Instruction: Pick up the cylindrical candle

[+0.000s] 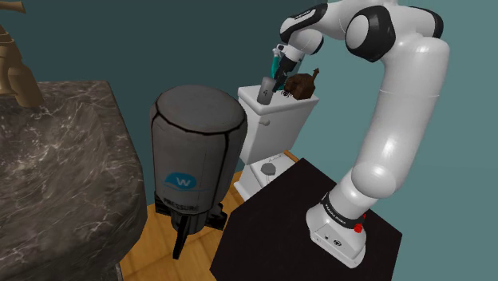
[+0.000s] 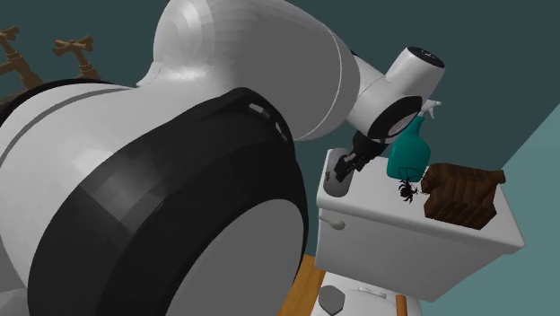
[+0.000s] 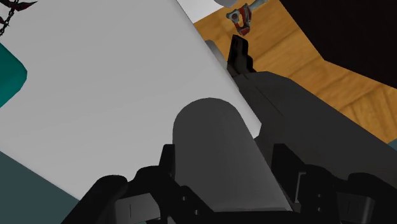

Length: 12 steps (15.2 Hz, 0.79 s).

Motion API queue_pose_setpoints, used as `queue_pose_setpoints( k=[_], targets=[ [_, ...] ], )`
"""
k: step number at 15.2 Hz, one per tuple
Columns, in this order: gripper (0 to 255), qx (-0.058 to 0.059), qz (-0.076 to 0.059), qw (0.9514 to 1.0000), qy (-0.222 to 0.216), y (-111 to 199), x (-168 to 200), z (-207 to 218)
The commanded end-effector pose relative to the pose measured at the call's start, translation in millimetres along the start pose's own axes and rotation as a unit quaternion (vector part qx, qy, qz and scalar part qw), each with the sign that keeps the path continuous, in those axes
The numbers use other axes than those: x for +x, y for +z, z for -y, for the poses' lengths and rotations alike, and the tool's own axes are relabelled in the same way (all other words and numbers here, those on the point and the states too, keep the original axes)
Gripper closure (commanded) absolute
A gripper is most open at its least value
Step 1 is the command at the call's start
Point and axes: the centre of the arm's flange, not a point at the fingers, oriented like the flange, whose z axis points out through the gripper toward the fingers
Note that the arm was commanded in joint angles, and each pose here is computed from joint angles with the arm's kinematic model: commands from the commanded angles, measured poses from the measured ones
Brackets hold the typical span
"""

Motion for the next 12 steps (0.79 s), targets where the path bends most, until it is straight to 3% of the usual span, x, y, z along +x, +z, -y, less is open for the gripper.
queue_pose_setpoints(
  k=[1, 7, 12],
  targets=[
    [255, 0.000, 0.000, 1.0000, 0.000, 1, 0, 0],
    [255, 0.000, 0.000, 1.0000, 0.000, 1, 0, 0],
    [255, 0.000, 0.000, 1.0000, 0.000, -25, 6, 2]
  ],
)
